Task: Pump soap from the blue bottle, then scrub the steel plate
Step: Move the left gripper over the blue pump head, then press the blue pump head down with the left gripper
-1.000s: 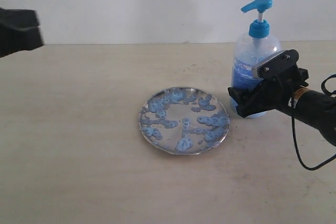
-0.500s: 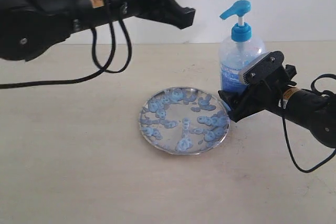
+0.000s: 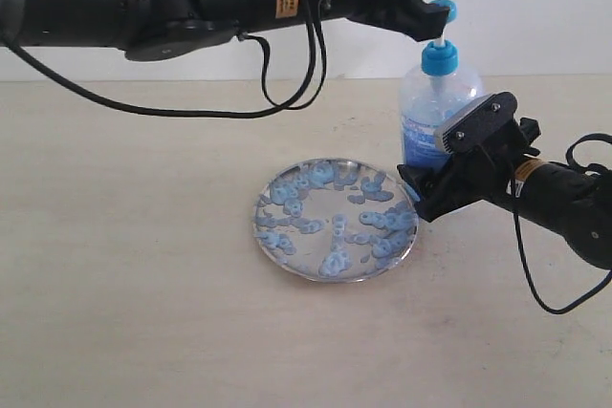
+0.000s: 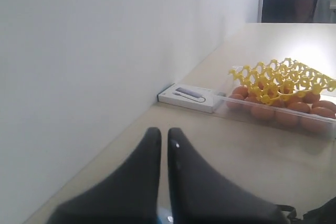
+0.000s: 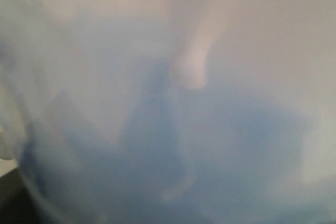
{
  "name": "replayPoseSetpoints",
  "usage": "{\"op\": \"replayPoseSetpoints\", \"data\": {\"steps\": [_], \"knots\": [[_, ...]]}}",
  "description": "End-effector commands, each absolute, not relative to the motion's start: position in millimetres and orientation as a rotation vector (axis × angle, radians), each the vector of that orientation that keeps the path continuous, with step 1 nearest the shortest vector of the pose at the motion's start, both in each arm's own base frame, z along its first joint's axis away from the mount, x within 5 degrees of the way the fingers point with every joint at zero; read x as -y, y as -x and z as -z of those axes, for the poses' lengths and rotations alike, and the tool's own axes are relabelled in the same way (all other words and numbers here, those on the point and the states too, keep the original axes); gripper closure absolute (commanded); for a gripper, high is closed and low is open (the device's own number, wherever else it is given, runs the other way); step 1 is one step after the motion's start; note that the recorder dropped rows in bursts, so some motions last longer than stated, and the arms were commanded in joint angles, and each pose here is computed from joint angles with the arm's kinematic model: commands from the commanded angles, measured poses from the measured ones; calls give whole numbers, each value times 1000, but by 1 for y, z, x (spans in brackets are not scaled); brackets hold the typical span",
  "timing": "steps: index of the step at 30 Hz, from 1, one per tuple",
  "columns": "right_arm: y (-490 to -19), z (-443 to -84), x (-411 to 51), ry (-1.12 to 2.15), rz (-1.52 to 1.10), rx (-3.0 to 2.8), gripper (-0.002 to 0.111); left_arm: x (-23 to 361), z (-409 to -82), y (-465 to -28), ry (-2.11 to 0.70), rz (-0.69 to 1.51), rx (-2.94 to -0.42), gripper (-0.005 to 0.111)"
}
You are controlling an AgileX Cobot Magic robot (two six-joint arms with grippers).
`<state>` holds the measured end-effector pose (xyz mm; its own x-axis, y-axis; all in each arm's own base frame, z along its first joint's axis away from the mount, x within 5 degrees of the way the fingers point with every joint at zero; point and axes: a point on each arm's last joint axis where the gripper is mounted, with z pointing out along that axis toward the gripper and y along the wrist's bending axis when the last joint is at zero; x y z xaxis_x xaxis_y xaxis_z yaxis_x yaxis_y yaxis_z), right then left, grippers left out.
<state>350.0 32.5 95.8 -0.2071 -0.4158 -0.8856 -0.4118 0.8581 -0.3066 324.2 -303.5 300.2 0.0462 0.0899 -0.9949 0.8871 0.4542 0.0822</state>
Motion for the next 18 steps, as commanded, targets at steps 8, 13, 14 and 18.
{"op": "replayPoseSetpoints", "data": {"steps": [8,13,14,18], "knots": [[-348,-92,-33,667,23,-1858,108,327,-279,-346,-962,796,-1409,103],[-348,-92,-33,666,22,-1856,108,332,-272,-360,-992,690,-1440,103],[-348,-92,-33,666,22,-1856,108,332,-273,-361,-995,672,-1444,103],[-348,-92,-33,666,22,-1856,108,331,-269,-363,-1029,626,-1452,103]]}}
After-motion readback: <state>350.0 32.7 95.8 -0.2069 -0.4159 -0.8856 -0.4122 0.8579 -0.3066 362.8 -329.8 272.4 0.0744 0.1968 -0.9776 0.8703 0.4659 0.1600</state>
